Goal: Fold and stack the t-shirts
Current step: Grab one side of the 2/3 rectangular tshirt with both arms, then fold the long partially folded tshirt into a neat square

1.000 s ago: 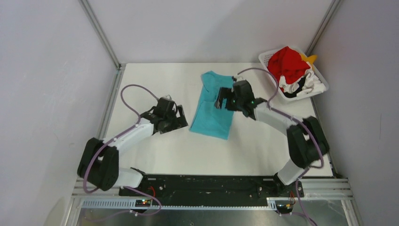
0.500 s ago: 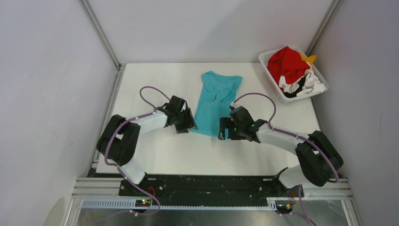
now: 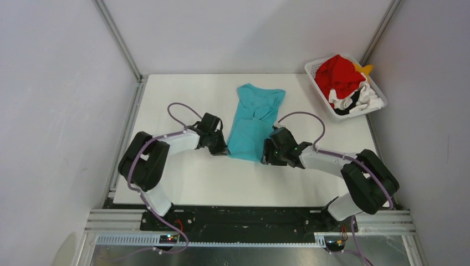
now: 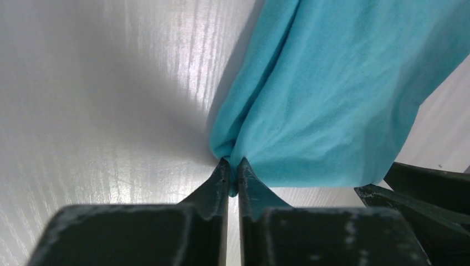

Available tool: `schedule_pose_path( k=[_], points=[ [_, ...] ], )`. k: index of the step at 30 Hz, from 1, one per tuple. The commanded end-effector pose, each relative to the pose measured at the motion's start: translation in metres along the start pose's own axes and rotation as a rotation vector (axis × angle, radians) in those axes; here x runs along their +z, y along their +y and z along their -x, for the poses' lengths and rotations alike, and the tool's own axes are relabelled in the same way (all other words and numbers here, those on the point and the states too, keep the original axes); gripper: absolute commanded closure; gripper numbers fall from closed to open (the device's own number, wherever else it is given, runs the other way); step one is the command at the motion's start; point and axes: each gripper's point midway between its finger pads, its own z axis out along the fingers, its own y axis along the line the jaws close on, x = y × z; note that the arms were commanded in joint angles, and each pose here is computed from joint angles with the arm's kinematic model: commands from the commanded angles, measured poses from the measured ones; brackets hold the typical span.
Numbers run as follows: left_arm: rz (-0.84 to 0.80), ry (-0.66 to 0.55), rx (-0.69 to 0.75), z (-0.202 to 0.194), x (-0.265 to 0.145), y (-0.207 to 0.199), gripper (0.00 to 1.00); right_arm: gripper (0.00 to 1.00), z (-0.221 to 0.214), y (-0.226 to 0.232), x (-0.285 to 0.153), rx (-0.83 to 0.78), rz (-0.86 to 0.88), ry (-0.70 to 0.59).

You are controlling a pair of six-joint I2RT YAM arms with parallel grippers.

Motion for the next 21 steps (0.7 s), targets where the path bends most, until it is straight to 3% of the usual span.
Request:
schedule_pose_path(
  k=[1,4,9,14,21],
  points=[
    [0.034,0.005,0.002,0.001,0.008,0.004,0.97,0.45,-0.005,0.006,0.009,0.017,0.025,0.014],
    [0.045,0.005,0.001,0.001,0.01,0.007,1.0,0.58,-0.009,0.006,0.011,0.005,0.021,0.021],
    [0.064,-0.026,0.003,0.006,0.007,0.01,1.0,0.67,-0.015,0.011,0.015,-0.002,0.031,0.033],
    [0.071,-0.066,0.009,0.009,-0.001,0.012,1.0,1.0,-0.021,0.016,0.015,-0.01,0.037,0.045],
    [0.08,-0.17,0.017,-0.007,-0.04,0.037,1.0,1.0,-0.061,0.059,-0.026,-0.081,0.253,0.224]
  ],
)
